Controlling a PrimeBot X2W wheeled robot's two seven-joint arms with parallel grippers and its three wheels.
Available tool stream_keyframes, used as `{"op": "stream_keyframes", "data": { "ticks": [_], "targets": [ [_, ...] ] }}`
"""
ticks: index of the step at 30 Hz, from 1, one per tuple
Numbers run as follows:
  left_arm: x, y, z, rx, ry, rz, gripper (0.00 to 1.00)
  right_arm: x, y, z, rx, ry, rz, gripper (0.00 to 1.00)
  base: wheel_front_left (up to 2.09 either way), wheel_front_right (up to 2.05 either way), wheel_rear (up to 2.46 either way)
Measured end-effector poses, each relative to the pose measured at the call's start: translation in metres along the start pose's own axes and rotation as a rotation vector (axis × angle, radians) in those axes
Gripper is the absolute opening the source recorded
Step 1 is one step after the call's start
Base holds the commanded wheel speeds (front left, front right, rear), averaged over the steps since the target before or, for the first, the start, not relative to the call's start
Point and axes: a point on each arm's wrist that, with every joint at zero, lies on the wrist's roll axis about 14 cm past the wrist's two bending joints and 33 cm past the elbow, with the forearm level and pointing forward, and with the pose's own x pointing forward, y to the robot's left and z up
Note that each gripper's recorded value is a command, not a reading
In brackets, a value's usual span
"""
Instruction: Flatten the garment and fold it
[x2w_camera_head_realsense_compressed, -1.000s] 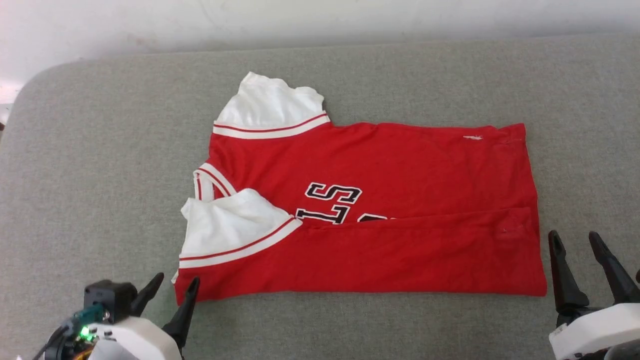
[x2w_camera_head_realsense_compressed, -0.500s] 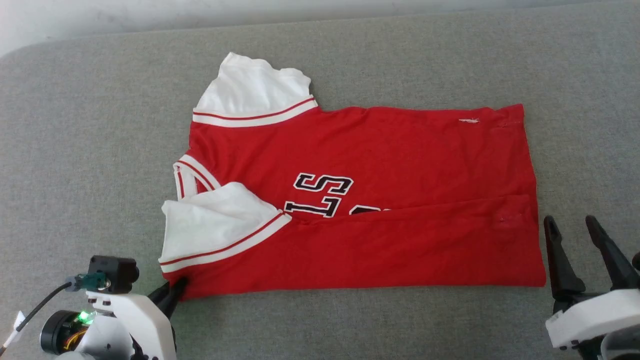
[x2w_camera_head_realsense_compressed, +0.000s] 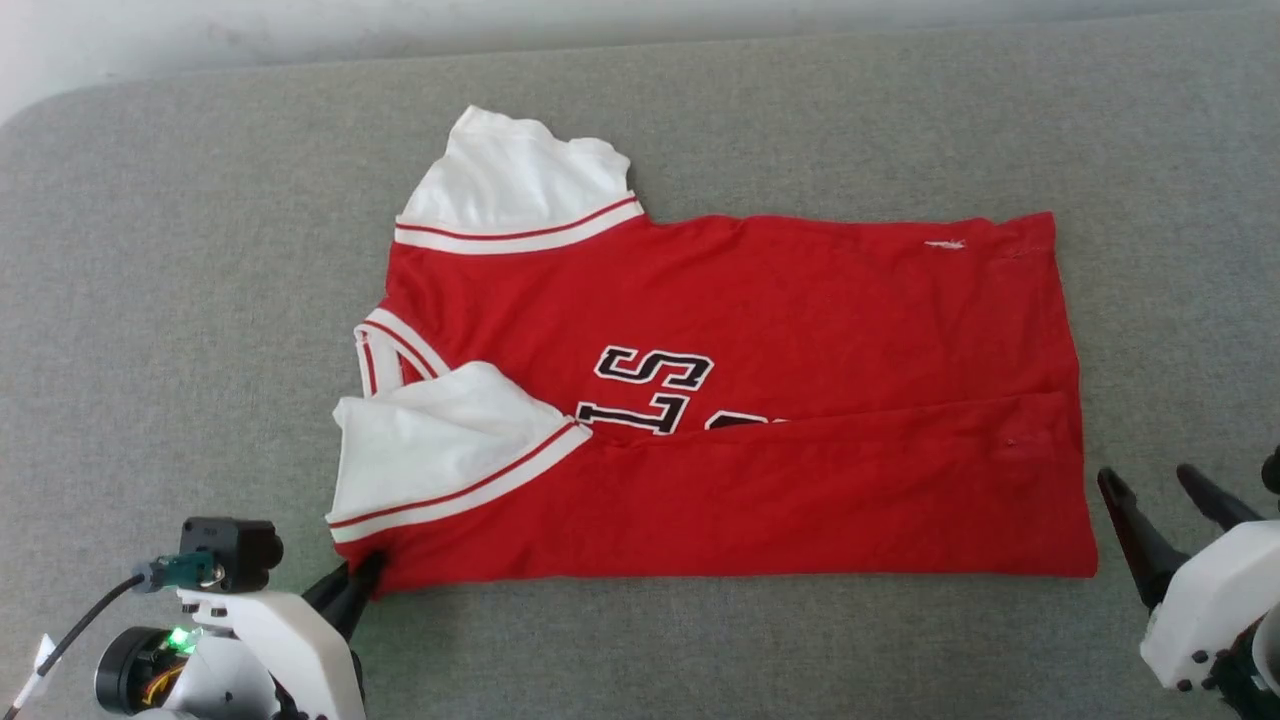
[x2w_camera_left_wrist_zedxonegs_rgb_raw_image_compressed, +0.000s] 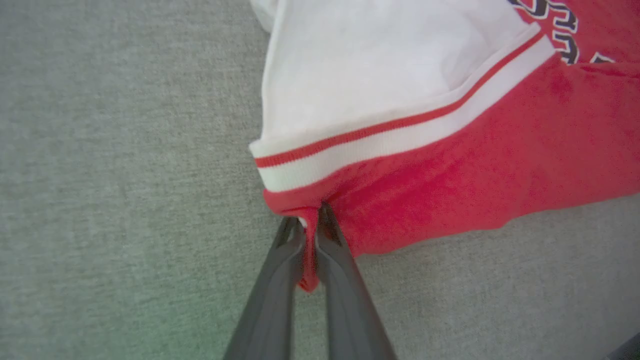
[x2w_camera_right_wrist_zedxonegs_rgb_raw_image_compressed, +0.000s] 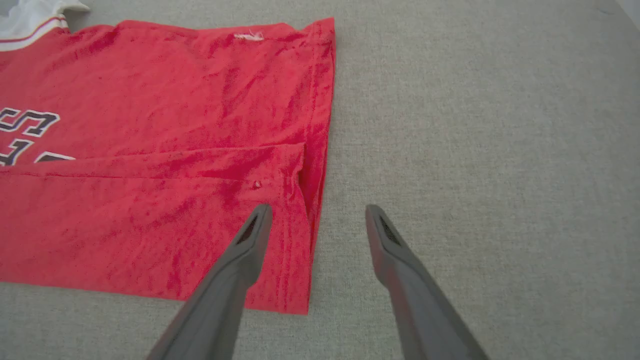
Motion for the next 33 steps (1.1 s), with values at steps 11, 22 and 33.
{"op": "stream_keyframes", "data": {
  "ticks": [11,22,33],
  "targets": [
    [0.005,0.003,-0.001,-0.017,0.005,0.000,0.00,0.019,0.000,-0.070,0.034,0.256,0.008,1.00,0.00,0.00,0.00],
    [0.007,0.006,-0.001,-0.041,0.010,-0.008,0.00,0.033,0.014,-0.084,0.075,0.306,0.040,0.00,0.00,0.00,0.00],
    [-0.008,0.004,0.010,-0.127,-0.058,-0.017,0.00,0.023,0.012,-0.063,0.094,0.243,0.042,0.00,0.00,0.00,0.00]
  ]
}}
